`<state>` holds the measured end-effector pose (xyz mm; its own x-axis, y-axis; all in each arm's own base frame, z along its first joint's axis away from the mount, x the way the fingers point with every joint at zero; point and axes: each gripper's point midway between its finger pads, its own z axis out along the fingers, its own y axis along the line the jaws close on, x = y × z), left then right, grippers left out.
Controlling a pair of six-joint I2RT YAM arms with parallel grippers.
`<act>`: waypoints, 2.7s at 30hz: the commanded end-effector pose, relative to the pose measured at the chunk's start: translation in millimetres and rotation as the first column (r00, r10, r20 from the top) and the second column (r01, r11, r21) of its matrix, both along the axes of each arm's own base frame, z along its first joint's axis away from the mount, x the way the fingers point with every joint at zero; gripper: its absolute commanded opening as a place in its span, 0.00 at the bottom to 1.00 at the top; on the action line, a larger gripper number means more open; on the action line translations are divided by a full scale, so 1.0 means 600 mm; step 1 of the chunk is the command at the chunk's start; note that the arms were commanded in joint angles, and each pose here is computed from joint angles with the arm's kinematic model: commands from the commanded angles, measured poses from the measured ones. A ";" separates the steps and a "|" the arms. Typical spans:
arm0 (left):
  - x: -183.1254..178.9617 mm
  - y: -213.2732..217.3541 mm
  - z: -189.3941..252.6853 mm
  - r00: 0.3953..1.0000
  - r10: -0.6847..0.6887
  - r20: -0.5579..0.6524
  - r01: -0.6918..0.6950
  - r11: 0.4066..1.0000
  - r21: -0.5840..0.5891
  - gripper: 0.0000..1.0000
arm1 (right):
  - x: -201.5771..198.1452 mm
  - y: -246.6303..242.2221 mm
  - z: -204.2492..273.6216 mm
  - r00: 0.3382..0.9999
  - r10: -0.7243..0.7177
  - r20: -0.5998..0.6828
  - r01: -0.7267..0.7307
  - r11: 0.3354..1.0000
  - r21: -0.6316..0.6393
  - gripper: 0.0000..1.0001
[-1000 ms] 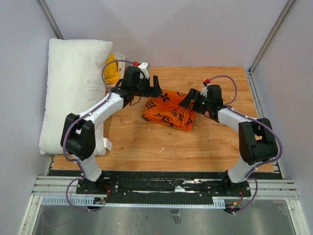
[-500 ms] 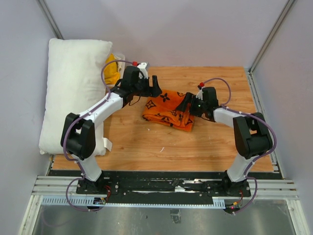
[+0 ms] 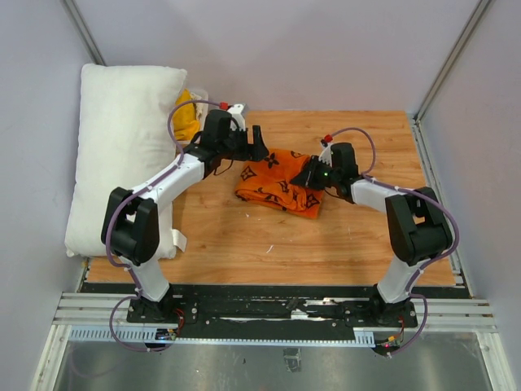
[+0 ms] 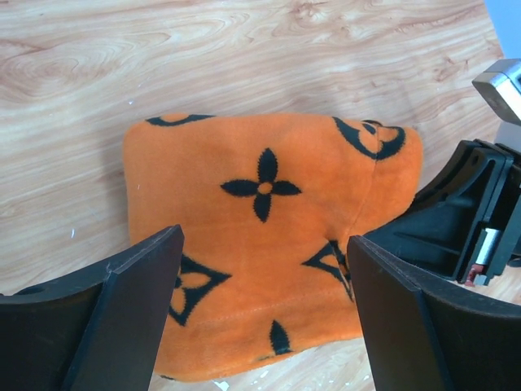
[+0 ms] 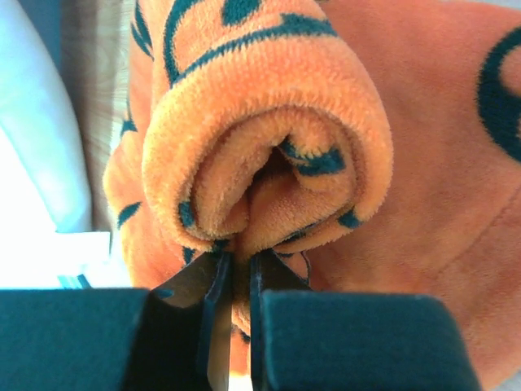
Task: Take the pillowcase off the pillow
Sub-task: Fold the pillowcase at the center of the board.
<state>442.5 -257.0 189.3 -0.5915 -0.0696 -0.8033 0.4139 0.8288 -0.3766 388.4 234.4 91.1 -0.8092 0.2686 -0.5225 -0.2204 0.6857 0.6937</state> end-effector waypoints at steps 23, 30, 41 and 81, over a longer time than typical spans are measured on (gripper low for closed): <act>-0.003 0.024 0.011 1.000 0.010 0.015 -0.009 1.000 -0.013 0.87 | -0.027 -0.072 -0.014 0.988 -0.084 -0.128 0.120 0.943 0.310 0.14; -0.018 0.005 0.015 0.997 -0.064 0.037 0.066 0.996 -0.052 0.87 | -0.022 -0.109 -0.006 0.982 -0.176 -0.076 0.186 0.968 0.170 0.74; -0.069 -0.040 0.026 0.989 -0.065 0.132 0.077 0.993 -0.093 0.79 | -0.049 -0.152 0.116 0.953 -0.242 0.180 0.261 0.961 -0.091 0.65; -0.060 -0.017 0.006 0.994 -0.007 0.112 0.011 1.000 -0.030 0.76 | -0.110 -0.024 -0.054 0.981 -0.109 -0.163 0.092 0.990 -0.109 0.57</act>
